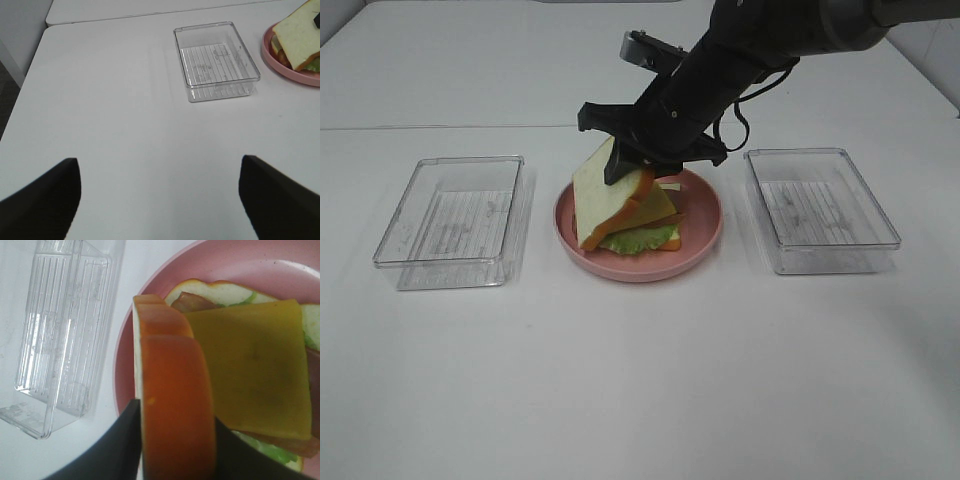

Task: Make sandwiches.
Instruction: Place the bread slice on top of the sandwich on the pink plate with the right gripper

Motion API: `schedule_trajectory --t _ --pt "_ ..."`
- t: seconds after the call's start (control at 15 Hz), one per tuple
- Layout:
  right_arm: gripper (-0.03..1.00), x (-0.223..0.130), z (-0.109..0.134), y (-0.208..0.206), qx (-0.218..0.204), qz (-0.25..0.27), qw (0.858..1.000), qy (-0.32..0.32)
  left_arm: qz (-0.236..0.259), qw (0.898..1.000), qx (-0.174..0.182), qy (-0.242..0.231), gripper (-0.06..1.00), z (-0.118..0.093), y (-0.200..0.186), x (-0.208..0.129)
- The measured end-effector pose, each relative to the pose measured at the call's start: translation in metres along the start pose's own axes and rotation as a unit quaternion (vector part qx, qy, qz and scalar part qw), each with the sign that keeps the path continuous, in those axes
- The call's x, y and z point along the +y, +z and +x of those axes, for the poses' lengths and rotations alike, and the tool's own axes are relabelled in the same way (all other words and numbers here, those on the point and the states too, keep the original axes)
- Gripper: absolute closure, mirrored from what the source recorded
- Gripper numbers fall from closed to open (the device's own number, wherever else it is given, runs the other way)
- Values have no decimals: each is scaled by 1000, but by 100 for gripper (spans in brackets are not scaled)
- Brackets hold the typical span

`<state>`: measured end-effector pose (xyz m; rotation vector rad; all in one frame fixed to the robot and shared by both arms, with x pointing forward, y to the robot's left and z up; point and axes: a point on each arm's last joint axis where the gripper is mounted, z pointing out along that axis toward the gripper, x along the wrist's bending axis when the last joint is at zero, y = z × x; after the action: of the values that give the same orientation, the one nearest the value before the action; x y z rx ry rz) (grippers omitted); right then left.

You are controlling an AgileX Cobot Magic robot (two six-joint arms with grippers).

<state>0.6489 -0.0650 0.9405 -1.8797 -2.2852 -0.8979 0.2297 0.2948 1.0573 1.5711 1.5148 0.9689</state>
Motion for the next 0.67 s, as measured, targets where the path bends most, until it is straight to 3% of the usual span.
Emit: schedule_trajectory --t 0.13,0.4,0.67 --pt "46 0 -1 0 -2 1 1000 -3 0 1000 0 0 16 0 0 0" --pt "24 -1 -1 0 -6 6 1000 -8 0 1000 0 0 16 0 0 0" --pt "17 -2 -3 -8 -31 15 998 -43 0 1000 0 0 16 0 0 0"
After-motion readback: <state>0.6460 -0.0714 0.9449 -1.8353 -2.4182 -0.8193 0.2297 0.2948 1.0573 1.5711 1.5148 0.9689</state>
